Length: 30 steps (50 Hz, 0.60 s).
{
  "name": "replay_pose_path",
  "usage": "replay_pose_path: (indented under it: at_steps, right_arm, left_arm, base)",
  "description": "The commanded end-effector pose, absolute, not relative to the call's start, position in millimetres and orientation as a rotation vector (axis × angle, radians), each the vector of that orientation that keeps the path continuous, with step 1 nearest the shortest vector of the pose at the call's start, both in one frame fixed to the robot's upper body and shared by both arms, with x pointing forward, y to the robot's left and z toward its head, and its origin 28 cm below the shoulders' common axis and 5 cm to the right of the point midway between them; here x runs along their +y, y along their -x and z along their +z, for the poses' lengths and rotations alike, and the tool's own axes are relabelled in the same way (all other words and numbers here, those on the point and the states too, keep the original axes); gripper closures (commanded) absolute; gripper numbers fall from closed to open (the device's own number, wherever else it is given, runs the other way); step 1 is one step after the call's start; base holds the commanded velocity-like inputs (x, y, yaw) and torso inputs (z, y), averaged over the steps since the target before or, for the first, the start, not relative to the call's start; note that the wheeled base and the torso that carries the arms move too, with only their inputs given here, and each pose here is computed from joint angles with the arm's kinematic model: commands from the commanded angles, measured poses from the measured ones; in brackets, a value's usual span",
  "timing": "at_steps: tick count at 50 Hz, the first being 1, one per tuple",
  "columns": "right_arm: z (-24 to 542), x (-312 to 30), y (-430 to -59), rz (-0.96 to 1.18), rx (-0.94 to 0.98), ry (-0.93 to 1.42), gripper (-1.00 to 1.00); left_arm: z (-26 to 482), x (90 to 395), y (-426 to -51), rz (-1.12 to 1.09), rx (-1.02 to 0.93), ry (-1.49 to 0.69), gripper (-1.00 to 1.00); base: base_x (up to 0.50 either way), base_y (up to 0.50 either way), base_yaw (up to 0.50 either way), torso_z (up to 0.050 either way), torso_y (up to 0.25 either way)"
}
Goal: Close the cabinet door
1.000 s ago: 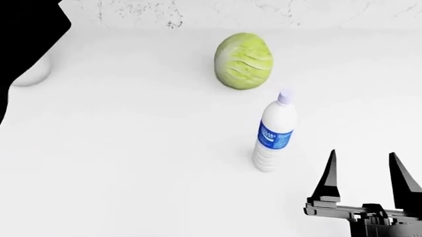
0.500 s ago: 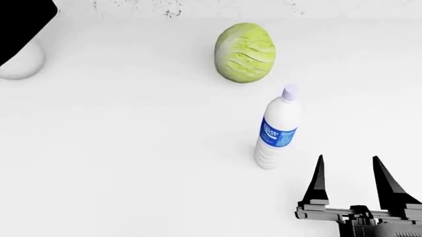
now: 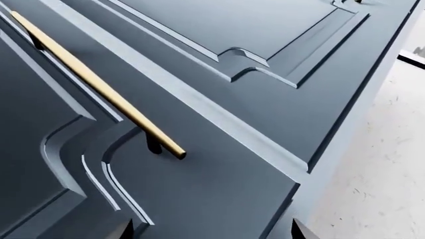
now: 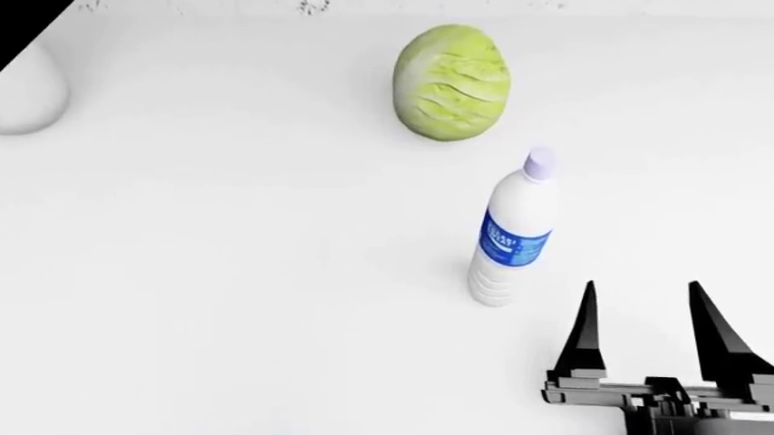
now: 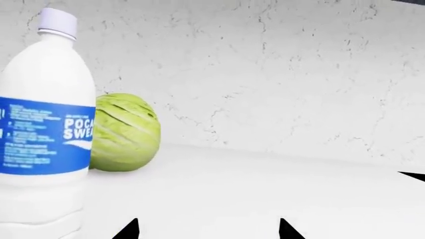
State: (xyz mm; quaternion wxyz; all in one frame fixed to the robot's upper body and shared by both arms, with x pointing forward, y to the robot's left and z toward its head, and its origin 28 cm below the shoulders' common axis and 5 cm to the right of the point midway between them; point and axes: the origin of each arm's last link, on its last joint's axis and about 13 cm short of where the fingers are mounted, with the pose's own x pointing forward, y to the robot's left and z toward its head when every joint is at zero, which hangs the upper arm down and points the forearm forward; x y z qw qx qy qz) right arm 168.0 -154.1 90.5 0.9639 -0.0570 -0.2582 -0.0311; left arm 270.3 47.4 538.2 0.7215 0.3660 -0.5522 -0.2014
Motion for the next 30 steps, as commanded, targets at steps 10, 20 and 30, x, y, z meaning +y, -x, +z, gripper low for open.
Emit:
replay_pose_path:
  at_steps: [10,20,30]
  right_arm:
    - [60,-138,-166,0.062,-0.379,0.058,-1.00]
    - [55,-139,-158,0.064,-0.364,0.065,-1.00]
    - [52,-147,-142,0.020,-0.352,0.068,-1.00]
  left_arm:
    - [526,47,-279,-0.455,-1.107,-0.801,-1.00]
    - [528,41,-268,-0.460,-1.153,-0.813,-1.00]
    - [524,34,-258,-0.489,-1.165,-0.793,-1.00]
  base:
    - [0.01,0.00,0.01,0.050,-0.049]
    - [0.00,0.00,0.00,0.050,-0.049]
    - [0.00,0.00,0.00,0.050,-0.053]
